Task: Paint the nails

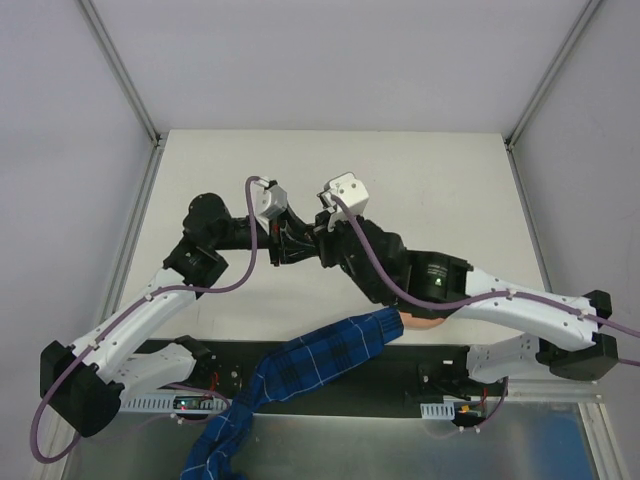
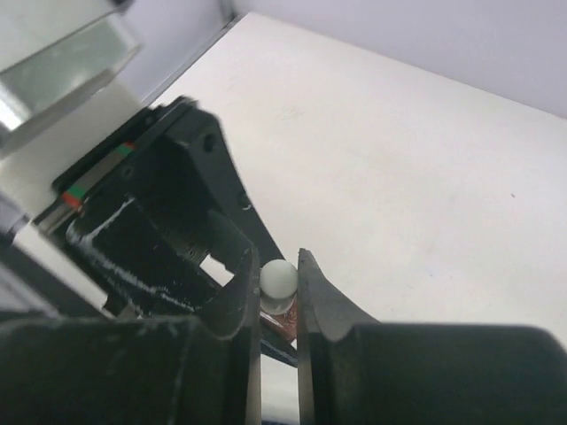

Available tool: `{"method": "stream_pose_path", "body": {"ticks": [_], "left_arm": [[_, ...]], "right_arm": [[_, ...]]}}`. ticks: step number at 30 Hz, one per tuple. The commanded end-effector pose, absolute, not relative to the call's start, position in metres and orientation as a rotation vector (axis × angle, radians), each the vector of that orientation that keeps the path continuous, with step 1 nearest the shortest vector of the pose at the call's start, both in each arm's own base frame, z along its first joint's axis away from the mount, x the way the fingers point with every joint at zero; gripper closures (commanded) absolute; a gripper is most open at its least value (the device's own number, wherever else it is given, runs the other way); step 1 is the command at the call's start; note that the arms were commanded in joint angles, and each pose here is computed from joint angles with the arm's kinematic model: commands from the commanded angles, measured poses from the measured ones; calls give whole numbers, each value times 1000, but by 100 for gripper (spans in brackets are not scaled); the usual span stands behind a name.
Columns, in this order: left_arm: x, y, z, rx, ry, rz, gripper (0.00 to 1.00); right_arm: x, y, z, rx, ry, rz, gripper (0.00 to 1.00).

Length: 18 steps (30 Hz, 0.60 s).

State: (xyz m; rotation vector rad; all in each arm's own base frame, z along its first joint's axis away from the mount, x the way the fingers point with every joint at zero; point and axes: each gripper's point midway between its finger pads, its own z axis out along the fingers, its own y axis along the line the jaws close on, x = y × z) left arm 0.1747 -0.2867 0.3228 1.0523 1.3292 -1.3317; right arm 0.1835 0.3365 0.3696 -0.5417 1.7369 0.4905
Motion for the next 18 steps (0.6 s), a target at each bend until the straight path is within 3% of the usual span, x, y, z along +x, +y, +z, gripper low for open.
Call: {"method": "stream_pose_path", "body": {"ticks": [1, 4, 5, 9, 10, 13, 16, 18], "left_arm": [[214, -275, 333, 902, 1333, -1126, 100], [209, -278, 330, 951, 1320, -1154, 100], [207, -278, 330, 964, 1313, -1159, 100], [197, -281, 328, 1038, 1286, -1200, 100], [194, -282, 328, 1048, 1284, -1214, 100], [183, -283, 330, 1093, 1264, -1270, 100], [169, -285, 332, 1157, 1237, -1351, 100], [160, -285, 335, 1199, 1209, -1411, 100]], "right_arm": [[210, 286, 369, -184, 1715, 166, 100], [209, 296, 371, -281, 1727, 221, 89], [208, 298, 375, -349, 1730, 260, 78], [200, 290, 381, -496, 1737, 417, 59], [199, 286, 379, -535, 1740, 424, 47], [189, 276, 379, -670, 1719, 562, 25], [170, 281, 381, -842, 1667, 747, 13], [159, 291, 382, -966, 1624, 848, 11]]}}
